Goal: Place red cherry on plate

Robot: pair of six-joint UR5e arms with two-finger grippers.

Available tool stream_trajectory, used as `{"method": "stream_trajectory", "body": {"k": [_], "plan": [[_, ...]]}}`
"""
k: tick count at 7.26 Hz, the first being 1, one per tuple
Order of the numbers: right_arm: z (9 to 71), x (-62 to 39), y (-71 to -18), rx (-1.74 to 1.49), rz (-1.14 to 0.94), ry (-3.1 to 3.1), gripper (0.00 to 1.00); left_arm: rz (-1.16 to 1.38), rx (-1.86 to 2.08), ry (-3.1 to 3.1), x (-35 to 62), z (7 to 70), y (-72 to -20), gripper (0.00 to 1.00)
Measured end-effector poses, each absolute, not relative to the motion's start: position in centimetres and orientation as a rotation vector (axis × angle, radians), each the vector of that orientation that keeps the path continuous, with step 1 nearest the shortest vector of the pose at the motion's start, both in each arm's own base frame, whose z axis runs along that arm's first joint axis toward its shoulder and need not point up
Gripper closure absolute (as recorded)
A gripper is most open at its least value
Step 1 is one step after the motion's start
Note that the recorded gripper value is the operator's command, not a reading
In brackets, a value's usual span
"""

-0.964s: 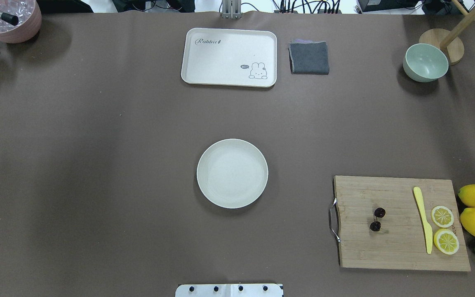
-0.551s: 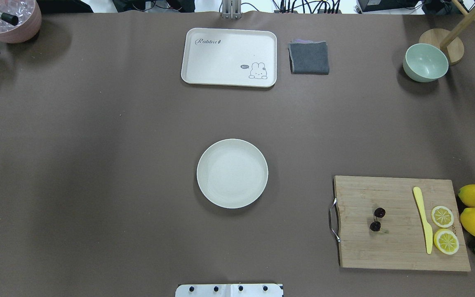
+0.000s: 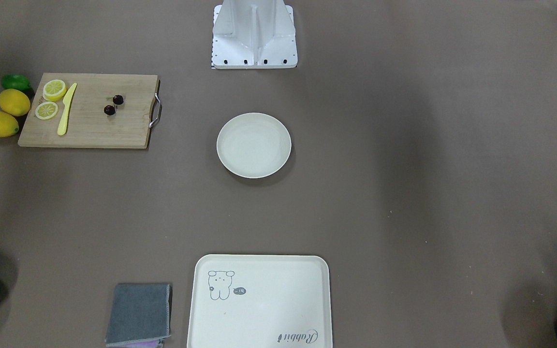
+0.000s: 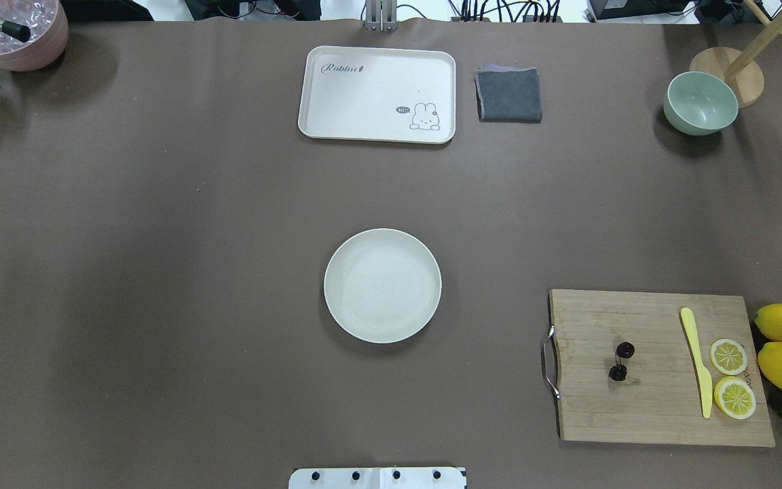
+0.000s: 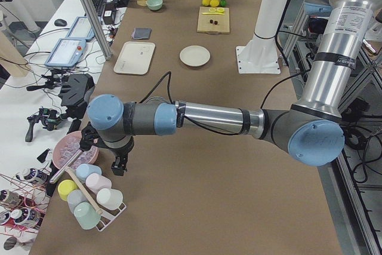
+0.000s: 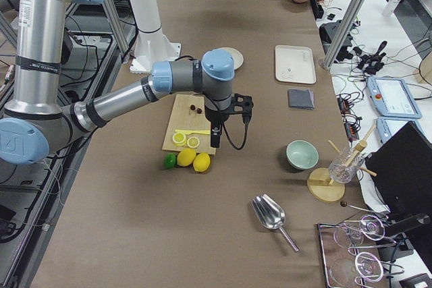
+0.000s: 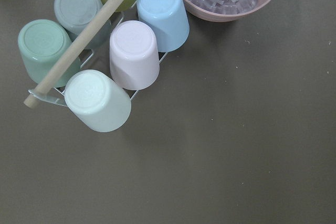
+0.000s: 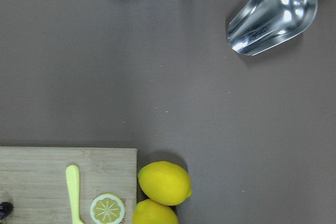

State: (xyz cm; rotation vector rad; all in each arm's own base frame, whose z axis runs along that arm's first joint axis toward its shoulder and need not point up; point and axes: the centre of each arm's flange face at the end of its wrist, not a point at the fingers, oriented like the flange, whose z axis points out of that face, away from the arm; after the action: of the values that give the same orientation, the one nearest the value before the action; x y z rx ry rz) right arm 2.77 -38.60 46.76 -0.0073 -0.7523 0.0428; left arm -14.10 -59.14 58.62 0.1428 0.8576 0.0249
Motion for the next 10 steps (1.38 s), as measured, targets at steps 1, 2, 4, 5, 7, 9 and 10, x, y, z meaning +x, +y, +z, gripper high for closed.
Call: {"method": "stream_trajectory", "body": {"k": [1, 2, 4, 5, 7, 9, 10], "plan": [[44.1, 0.5, -37.5, -0.016, 0.057, -0.76, 0.0, 0.028, 0.146, 0.857, -14.0, 58.3, -59.4, 0.03], [41.5, -2.5, -36.4, -0.031, 0.066, -0.769, 0.0, 0.029, 0.151, 0.856, -14.0, 57.8, -59.7, 0.02], [38.3, -8.6, -34.9, -0.057, 0.089, -0.773, 0.0, 0.036, 0.163, 0.855, -13.9, 56.7, -60.7, 0.02], [37.6, -11.9, -34.4, -0.06, 0.112, -0.76, 0.0, 0.037, 0.168, 0.854, -13.9, 56.2, -61.1, 0.02], [36.8, -17.5, -32.9, -0.06, 0.139, -0.743, 0.02, 0.039, 0.172, 0.854, -13.9, 55.4, -61.6, 0.02], [36.3, -22.0, -31.5, -0.051, 0.152, -0.713, 0.03, 0.041, 0.176, 0.855, -13.9, 55.1, -61.7, 0.02], [36.1, -23.7, -30.8, -0.047, 0.162, -0.699, 0.03, 0.043, 0.176, 0.856, -13.9, 55.0, -61.8, 0.02]]}}
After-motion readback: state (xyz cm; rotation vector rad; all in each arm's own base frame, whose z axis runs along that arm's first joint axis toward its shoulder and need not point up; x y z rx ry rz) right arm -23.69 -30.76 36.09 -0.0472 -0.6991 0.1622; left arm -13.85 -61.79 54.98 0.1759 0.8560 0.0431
